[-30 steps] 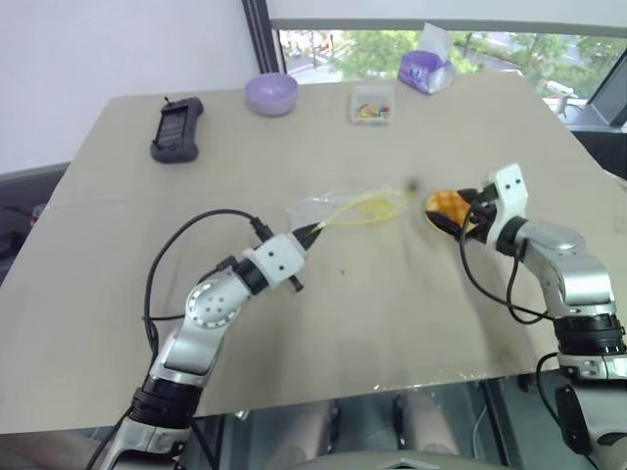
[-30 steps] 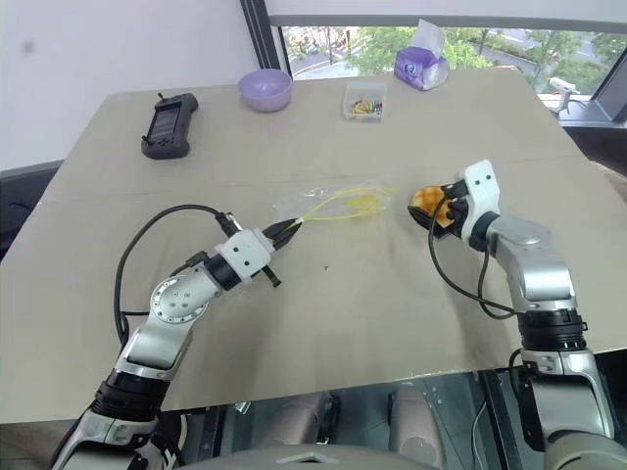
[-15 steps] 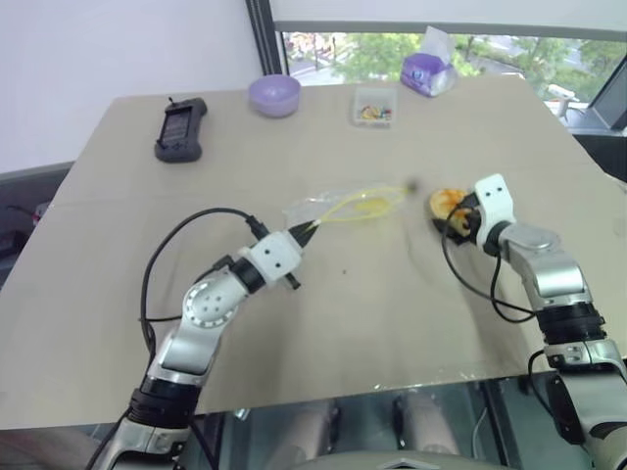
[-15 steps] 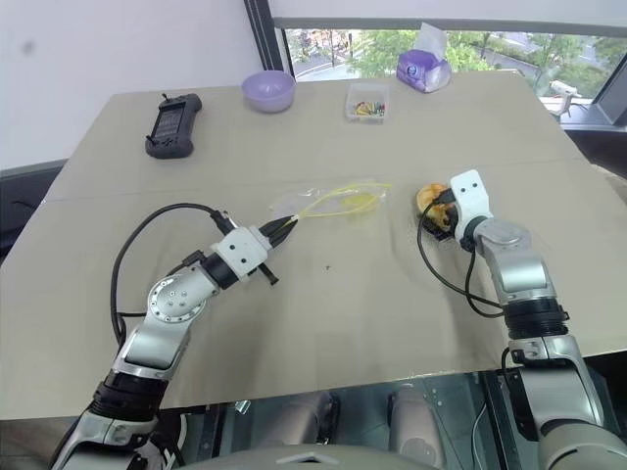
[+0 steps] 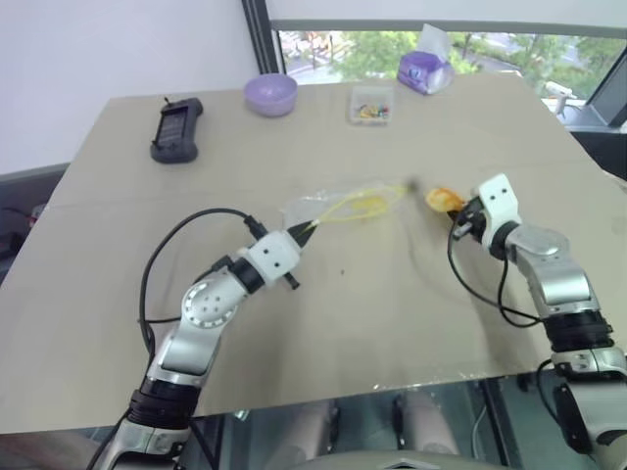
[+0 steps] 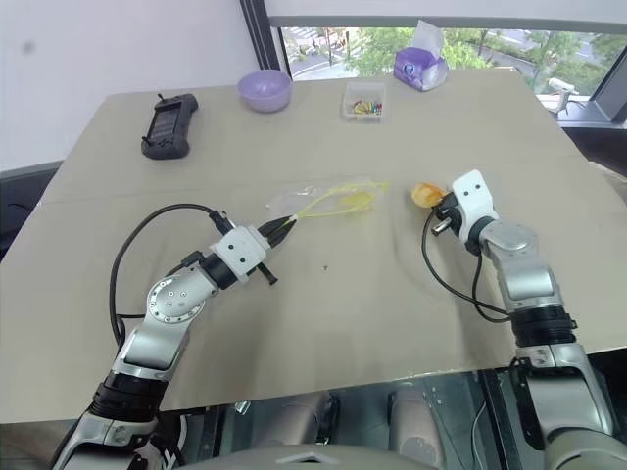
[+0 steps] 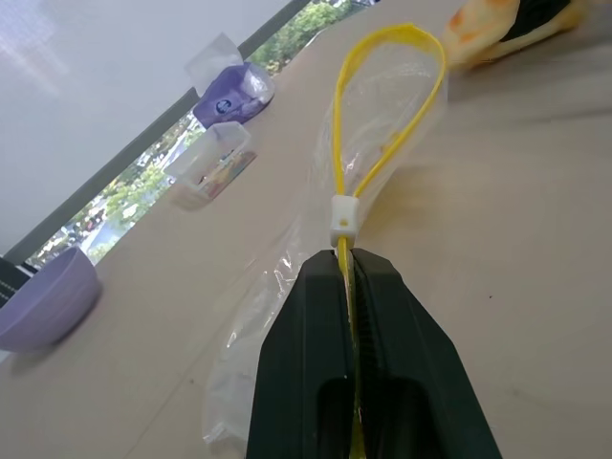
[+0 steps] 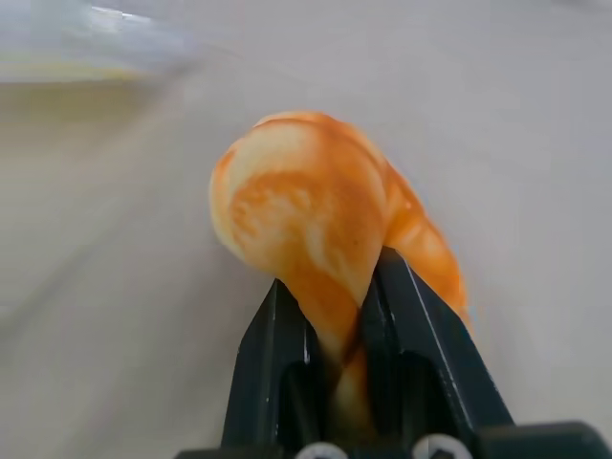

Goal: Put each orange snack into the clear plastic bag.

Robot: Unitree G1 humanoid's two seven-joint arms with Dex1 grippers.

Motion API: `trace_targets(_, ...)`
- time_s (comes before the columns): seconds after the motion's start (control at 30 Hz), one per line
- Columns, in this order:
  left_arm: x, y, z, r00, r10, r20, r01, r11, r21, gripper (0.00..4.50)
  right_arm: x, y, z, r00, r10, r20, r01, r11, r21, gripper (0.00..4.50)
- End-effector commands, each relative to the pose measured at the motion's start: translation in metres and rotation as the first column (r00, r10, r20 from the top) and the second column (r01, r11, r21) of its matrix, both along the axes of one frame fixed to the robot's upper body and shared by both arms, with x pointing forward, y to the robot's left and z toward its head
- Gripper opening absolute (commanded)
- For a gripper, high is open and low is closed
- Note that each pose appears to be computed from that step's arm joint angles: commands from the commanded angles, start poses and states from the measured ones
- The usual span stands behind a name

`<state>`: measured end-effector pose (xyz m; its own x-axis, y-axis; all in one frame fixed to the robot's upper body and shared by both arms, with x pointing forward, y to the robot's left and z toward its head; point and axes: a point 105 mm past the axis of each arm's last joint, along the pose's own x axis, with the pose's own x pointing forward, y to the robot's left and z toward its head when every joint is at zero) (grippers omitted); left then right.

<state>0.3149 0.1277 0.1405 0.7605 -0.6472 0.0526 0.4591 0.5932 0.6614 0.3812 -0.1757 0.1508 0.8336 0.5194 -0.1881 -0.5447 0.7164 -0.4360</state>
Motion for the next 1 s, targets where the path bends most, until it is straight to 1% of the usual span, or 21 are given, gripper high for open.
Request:
trace_targets(0.03, -0.001, -0.002, 0.01, 0.999, -0.008, 0.039, 0.009, 1.0, -0.006, 0.0, -0.023, 0.022, 0.053, 0.962, 0.229, 0.146, -0.225, 0.973, -0.045, 0.25)
trace_targets(0.07, -0.001, -0.003, 0.01, 0.999, -0.01, 0.037, 0.01, 1.0, -0.006, 0.0, -0.03, 0.027, 0.062, 0.944, 0.29, 0.156, -0.285, 0.957, -0.055, 0.25)
trace_targets(0.17, -0.001, -0.005, 0.008, 0.999, -0.018, 0.032, 0.018, 1.0, -0.007, 0.0, -0.051, 0.05, 0.085, 0.884, 0.431, 0.182, -0.433, 0.901, -0.029, 0.25)
trace_targets(0.23, 0.0, -0.006, 0.008, 0.999, -0.021, 0.031, 0.021, 1.0, -0.008, 0.0, -0.064, 0.064, 0.09, 0.839, 0.511, 0.186, -0.511, 0.858, -0.052, 0.25)
trace_targets(0.3, 0.0, -0.007, 0.008, 0.999, -0.022, 0.031, 0.023, 1.0, -0.01, 0.0, -0.073, 0.075, 0.086, 0.806, 0.57, 0.16, -0.559, 0.822, -0.108, 0.25)
trace_targets(0.37, 0.0, -0.008, 0.008, 0.999, -0.024, 0.031, 0.025, 1.0, -0.013, 0.0, -0.074, 0.081, 0.079, 0.797, 0.587, 0.145, -0.554, 0.805, -0.212, 0.25)
trace_targets(0.43, -0.001, -0.01, 0.008, 0.999, -0.028, 0.03, 0.029, 0.999, -0.017, 0.0, -0.074, 0.087, 0.069, 0.78, 0.612, 0.129, -0.551, 0.77, -0.32, 0.25)
trace_targets(0.47, -0.001, -0.01, 0.008, 0.999, -0.03, 0.029, 0.031, 0.999, -0.018, 0.0, -0.072, 0.09, 0.066, 0.775, 0.619, 0.129, -0.543, 0.756, -0.365, 0.25)
trace_targets(0.5, -0.002, -0.011, 0.008, 0.999, -0.031, 0.029, 0.032, 0.999, -0.019, 0.0, -0.071, 0.094, 0.064, 0.771, 0.623, 0.13, -0.541, 0.749, -0.383, 0.25)
trace_targets(0.63, -0.002, -0.012, 0.007, 0.999, -0.035, 0.027, 0.036, 0.999, -0.022, 0.0, -0.065, 0.101, 0.064, 0.768, 0.624, 0.143, -0.534, 0.748, -0.394, 0.25)
trace_targets(0.77, -0.003, -0.012, 0.007, 0.999, -0.036, 0.026, 0.037, 0.999, -0.024, 0.0, -0.059, 0.1, 0.06, 0.78, 0.613, 0.123, -0.52, 0.746, -0.416, 0.25)
trace_targets(0.87, -0.004, -0.013, 0.007, 0.999, -0.037, 0.026, 0.038, 0.999, -0.027, 0.0, -0.056, 0.098, 0.053, 0.793, 0.604, 0.087, -0.511, 0.735, -0.446, 0.25)
trace_targets(1.0, -0.004, -0.013, 0.007, 0.999, -0.035, 0.026, 0.036, 0.999, -0.03, 0.0, -0.06, 0.094, 0.04, 0.788, 0.615, 0.029, -0.535, 0.708, -0.462, 0.25)
